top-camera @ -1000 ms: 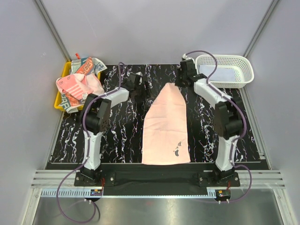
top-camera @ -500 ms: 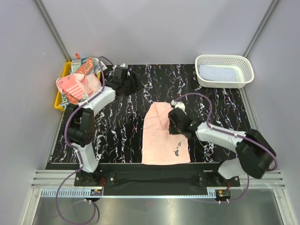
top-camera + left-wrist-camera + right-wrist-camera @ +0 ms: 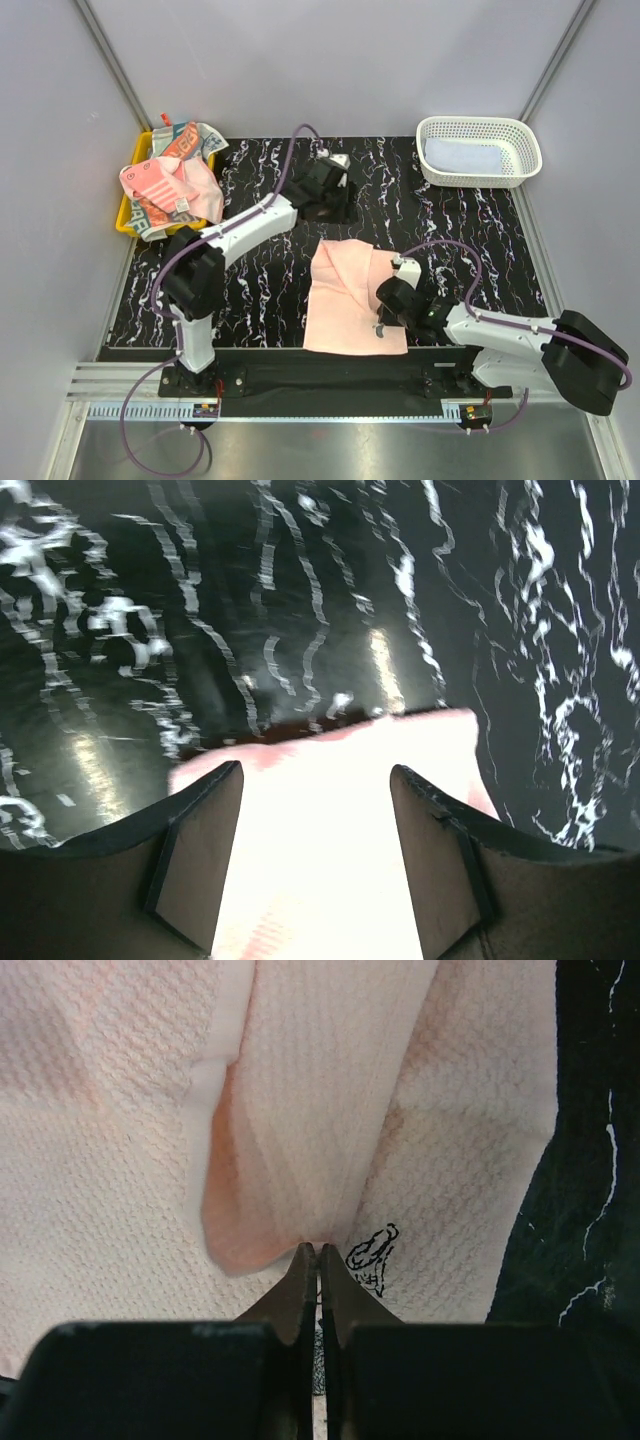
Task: Fold and stack the towels
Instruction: Flatten out the crumpled towel
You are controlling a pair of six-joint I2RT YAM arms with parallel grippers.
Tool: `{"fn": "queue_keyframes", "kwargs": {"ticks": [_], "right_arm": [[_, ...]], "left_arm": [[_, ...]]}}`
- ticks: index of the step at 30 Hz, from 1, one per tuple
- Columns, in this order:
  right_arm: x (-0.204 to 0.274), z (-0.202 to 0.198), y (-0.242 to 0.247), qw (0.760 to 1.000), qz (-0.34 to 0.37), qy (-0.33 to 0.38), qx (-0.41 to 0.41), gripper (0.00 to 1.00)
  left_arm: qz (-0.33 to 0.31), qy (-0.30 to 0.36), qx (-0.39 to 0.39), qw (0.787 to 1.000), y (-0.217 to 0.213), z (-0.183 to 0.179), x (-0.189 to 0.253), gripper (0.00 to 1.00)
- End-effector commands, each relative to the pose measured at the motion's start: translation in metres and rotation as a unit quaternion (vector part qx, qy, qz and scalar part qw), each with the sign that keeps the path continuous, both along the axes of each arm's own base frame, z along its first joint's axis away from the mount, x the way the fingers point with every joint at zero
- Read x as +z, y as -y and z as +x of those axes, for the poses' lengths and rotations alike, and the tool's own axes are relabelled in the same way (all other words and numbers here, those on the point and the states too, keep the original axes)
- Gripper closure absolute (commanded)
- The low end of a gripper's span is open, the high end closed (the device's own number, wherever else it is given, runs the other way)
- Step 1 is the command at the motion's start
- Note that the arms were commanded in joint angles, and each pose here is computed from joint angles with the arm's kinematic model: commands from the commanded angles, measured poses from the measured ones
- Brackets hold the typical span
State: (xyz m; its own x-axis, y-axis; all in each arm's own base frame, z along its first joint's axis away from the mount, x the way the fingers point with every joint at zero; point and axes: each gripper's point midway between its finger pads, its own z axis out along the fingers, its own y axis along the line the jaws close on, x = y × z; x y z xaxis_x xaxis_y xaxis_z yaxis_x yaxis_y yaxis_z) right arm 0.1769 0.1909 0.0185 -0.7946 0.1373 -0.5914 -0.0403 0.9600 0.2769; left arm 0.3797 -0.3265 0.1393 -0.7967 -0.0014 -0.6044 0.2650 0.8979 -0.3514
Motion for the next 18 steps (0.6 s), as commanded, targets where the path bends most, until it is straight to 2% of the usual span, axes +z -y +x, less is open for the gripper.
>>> {"fn": "queue_keyframes", "kwargs": {"ticks": [1,9,18], "right_arm": [[0.004,0.011,-0.003,0.998,0.037,0.033,-0.035,1.0],[0.002,0.014,-0.008,0.997,0.055,0.039,-0.04,1.0],[-0.002,0.014,-0.01,0.997,0.053,0.033,-0.038,1.0]], "left_arm": [[0.063,0.026,-0.006,0.998,0.006,-0.003,-0.006,0.34],[0.103,0.016,-0.035,0.994,0.058,-0.012,-0.048,0.34],[0.161,0.028,0.009,0.987,0.063,-0.005,-0.074,0.32]]}}
